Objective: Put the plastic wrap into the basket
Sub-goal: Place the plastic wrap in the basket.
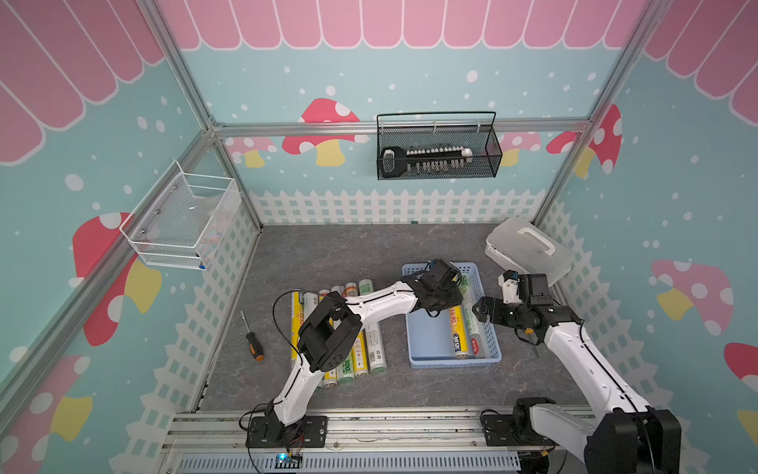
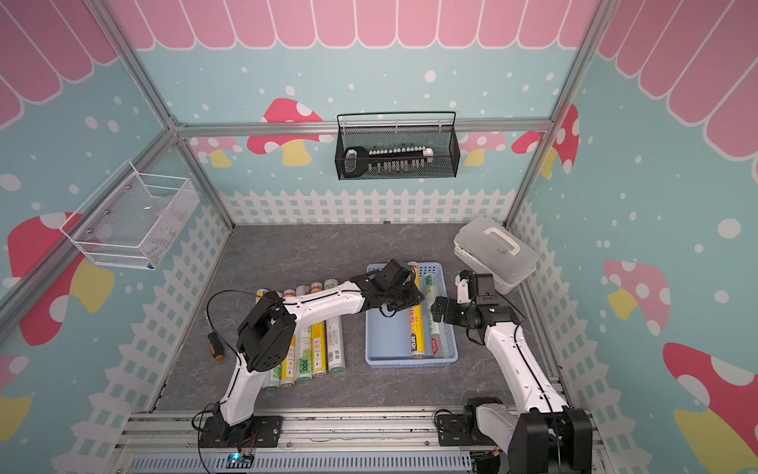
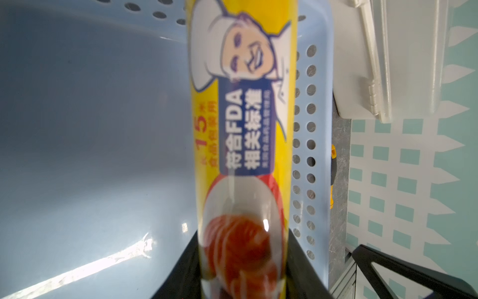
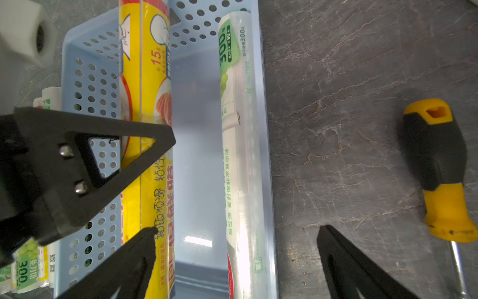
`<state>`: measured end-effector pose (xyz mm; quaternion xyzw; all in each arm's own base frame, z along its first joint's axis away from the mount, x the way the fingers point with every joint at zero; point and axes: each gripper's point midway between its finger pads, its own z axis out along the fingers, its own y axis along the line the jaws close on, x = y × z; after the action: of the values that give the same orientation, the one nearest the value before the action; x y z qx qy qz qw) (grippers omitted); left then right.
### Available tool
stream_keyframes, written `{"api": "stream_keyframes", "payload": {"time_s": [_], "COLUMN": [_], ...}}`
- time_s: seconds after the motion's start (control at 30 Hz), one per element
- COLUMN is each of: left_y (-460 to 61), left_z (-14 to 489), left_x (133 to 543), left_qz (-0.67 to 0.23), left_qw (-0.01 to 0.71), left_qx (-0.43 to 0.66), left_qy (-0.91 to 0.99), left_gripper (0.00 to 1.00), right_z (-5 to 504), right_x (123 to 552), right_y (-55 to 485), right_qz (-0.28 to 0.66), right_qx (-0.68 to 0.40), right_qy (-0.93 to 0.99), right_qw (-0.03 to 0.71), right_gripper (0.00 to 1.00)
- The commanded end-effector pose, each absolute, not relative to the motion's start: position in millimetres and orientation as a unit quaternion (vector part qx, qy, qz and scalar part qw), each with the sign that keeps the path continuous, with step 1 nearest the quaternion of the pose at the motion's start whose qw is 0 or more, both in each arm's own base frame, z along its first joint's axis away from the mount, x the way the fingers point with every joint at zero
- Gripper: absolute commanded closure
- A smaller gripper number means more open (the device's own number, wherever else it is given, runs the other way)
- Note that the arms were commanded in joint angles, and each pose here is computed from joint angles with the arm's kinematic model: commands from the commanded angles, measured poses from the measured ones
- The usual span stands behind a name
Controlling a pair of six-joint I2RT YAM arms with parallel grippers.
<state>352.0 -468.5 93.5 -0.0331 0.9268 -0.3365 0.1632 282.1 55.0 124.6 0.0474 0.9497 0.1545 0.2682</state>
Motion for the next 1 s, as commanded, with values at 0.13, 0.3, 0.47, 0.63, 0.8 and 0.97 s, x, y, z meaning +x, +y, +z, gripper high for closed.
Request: {"api": "stream_keyframes", "payload": {"time_s": [0.13, 0.3, 0.47, 0.63, 0.8, 0.97], "left_y": [-484, -490, -493, -494, -496, -493], "left_z": [87, 75, 64, 57, 49, 52], "left_x": [354, 351, 350, 351, 348, 351], "left_qz": [-0.352, -0.354, -0.355, -0.352, -0.354, -0.351], "left_qw": [0.15, 0.13, 0.116, 0.11, 0.095, 0.104], "left_qx": [-0.036, -0.038, -0.047, -0.056, -0.064, -0.061], "left_qy": [0.923, 0.925, 0.926, 0.928, 0.928, 0.929], "left_gripper": [0.85, 0.81, 0.79, 0.7, 0.6, 0.51], "right_z": [115, 116, 116, 112, 111, 111], "right_x": [279, 276, 273, 271, 271, 270], "right_y": [57, 60, 58, 59, 60, 60], "right_qz": [0.163, 0.171, 0.166, 0.166, 0.168, 0.168], "right_qx": [0.046, 0.044, 0.04, 0.033, 0.033, 0.034], "right_qy": [0.95, 0.949, 0.949, 0.952, 0.952, 0.951], "right_qw": [0.263, 0.262, 0.264, 0.256, 0.255, 0.256], "right_gripper": [0.0, 0.0, 0.0, 0.0, 0.01, 0.0]}}
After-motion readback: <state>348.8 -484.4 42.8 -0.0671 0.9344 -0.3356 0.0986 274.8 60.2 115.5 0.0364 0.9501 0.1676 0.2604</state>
